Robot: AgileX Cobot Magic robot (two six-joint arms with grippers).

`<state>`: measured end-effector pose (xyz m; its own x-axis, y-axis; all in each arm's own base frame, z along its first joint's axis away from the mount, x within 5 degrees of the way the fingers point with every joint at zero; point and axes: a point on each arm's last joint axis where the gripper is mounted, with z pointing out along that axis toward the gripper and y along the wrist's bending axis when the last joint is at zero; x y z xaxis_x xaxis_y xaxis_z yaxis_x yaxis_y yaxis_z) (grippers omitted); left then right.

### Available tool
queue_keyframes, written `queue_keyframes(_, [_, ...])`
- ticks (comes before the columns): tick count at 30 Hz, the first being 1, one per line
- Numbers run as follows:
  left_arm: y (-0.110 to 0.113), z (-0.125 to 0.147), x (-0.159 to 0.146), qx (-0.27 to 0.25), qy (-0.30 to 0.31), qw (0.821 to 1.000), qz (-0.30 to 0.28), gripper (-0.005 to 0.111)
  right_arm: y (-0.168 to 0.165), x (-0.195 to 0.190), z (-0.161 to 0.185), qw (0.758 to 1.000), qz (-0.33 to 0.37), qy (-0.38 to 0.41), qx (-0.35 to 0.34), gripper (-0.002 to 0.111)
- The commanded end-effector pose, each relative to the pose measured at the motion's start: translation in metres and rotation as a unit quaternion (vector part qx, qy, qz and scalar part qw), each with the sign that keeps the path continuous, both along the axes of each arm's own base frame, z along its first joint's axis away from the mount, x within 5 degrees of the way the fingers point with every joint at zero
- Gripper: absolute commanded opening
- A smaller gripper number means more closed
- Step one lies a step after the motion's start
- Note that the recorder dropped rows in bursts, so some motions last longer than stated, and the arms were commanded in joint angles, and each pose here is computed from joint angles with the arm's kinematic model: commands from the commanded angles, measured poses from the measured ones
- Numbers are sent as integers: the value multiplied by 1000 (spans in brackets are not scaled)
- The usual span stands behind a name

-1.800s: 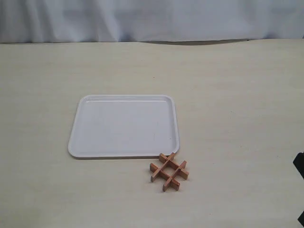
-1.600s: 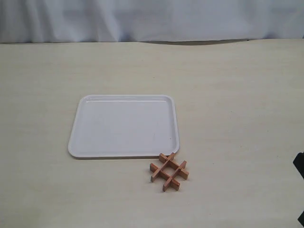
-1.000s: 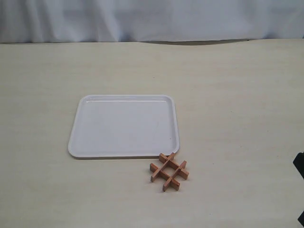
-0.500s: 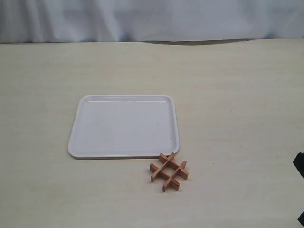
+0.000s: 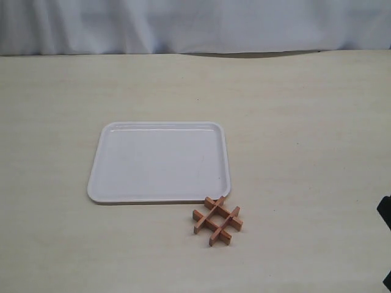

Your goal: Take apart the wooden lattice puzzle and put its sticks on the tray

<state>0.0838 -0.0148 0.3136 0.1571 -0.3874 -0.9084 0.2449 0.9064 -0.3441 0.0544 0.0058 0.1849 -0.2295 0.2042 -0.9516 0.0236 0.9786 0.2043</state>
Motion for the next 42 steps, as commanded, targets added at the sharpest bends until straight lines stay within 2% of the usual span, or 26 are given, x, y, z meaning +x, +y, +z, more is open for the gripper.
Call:
queue_keyframes(1, [-9, 3, 48, 62, 97, 993, -1, 0, 0, 0, 0, 1000, 1, -1, -4, 4])
queue_keyframes(4, [-15, -10, 83, 97, 199, 975, -1, 0, 0, 0, 0, 1000, 1, -1, -4, 4])
queue_keyframes(7, [-27, -37, 121, 153, 325, 933, -14, 0, 0, 0, 0, 1000, 1, -1, -4, 4])
queue_keyframes(10, [-46, -63, 145, 238, 431, 869, -48, 0, 0, 0, 0, 1000, 1, -1, -4, 4])
queue_keyframes(14, [-90, -98, 161, 353, 540, 755, -117, 0, 0, 0, 0, 1000, 1, -1, -4, 4])
queue_keyframes(17, [-130, -118, 156, 410, 570, 694, -161, 0, 0, 0, 0, 1000, 1, -1, -4, 4])
queue_keyframes(20, [-170, -136, 141, 459, 564, 655, -208, 0, 0, 0, 0, 1000, 1, -1, -4, 4])
queue_keyframes(23, [-204, -150, 124, 484, 548, 636, -248, 0, 0, 0, 0, 1000, 1, -1, -4, 4])
queue_keyframes(25, [-221, -158, 115, 484, 545, 630, -268, 0, 0, 0, 0, 1000, 1, -1, -4, 4])
queue_keyframes(28, [-240, -167, 113, 470, 549, 630, -284, 0, 0, 0, 0, 1000, 1, -1, -4, 4])
queue_keyframes(32, [-250, -176, 119, 458, 550, 636, -288, 1, 0, 0, 0, 1000, 1, -1, -4, 4])
queue_keyframes(34, [-255, -179, 122, 458, 551, 636, -288, 6, 0, 0, 0, 1000, 1, -1, -4, 4])
queue_keyframes(39, [-262, -184, 123, 445, 556, 634, -300, 33, 0, 0, 0, 1000, 1, -1, -4, 4])
queue_keyframes(42, [-265, -187, 123, 442, 552, 633, -314, 40, 0, 0, 0, 1000, 1, -1, -4, 4])
